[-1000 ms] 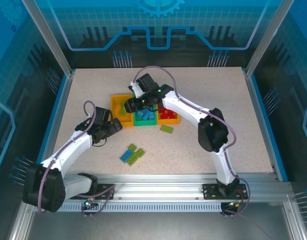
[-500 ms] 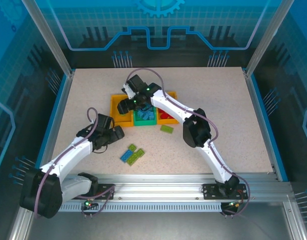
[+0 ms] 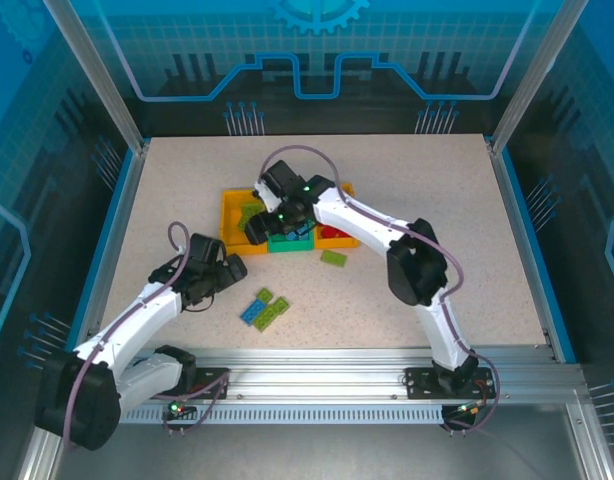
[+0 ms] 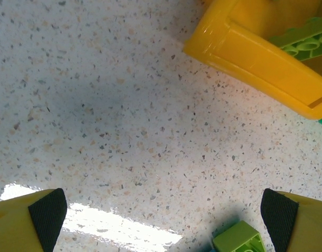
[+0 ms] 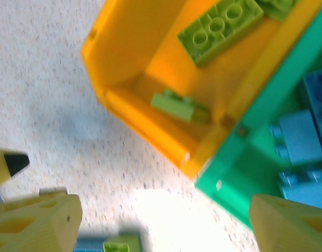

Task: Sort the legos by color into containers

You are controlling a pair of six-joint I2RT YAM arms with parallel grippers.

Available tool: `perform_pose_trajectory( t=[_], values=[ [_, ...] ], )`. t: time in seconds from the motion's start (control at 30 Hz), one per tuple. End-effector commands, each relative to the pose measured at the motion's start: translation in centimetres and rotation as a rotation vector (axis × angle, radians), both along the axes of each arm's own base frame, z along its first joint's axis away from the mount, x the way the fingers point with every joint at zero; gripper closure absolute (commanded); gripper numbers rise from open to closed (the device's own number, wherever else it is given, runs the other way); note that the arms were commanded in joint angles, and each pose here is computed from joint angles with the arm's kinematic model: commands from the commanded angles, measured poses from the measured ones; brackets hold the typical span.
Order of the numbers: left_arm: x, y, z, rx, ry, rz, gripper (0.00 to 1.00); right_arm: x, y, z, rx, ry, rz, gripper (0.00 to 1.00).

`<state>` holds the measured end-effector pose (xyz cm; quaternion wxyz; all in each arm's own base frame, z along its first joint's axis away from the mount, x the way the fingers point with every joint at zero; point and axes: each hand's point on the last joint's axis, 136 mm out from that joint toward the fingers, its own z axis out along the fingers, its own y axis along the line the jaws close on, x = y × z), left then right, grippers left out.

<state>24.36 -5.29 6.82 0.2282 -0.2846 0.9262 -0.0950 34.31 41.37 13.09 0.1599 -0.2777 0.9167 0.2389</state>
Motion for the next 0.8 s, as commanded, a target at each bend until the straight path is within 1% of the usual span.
perform_pose_trajectory(
  t=[0.0,0.1,0.2,0.33,0.43,0.5,0.6,0.77],
  values=[
    [-1.8,-0.3,-1.5,-0.029,0.08,0.007,0.01,-1.8,-1.9,1.9,-0.005,-0.066,0.0,0.22],
    [-2.2,-0.8,-2.0,-0.054,0.089,0.0,0.01,-3.7,-3.6,1.0,-0.029,-0.056,-0.006,0.3],
    [-2.8,-0.8,-2.5,-0.048,0.103,0.012,0.01,-6.4,-4.2,-1.2,-0.085,-0.02,0.035,0.38],
    [-3.1,-0.6,-2.7,-0.054,0.097,0.035,0.01,-9.4,-3.7,-4.4,-0.147,0.032,0.086,0.45],
    [-3.2,-0.3,-2.5,-0.045,0.09,0.046,0.01,-11.2,-2.4,-6.3,-0.154,0.071,0.115,0.48],
    [-3.5,0.2,-2.3,-0.027,0.092,0.058,0.01,-11.8,-1.5,-7.1,-0.167,0.071,0.13,0.51],
    [-3.9,0.5,-2.3,-0.011,0.102,0.064,0.01,-12.1,-0.6,-7.9,-0.176,0.077,0.138,0.52],
    [-4.4,0.8,-2.7,-0.003,0.118,0.068,0.01,-11.6,-0.4,-9.1,-0.223,0.064,0.125,0.54]
  ],
)
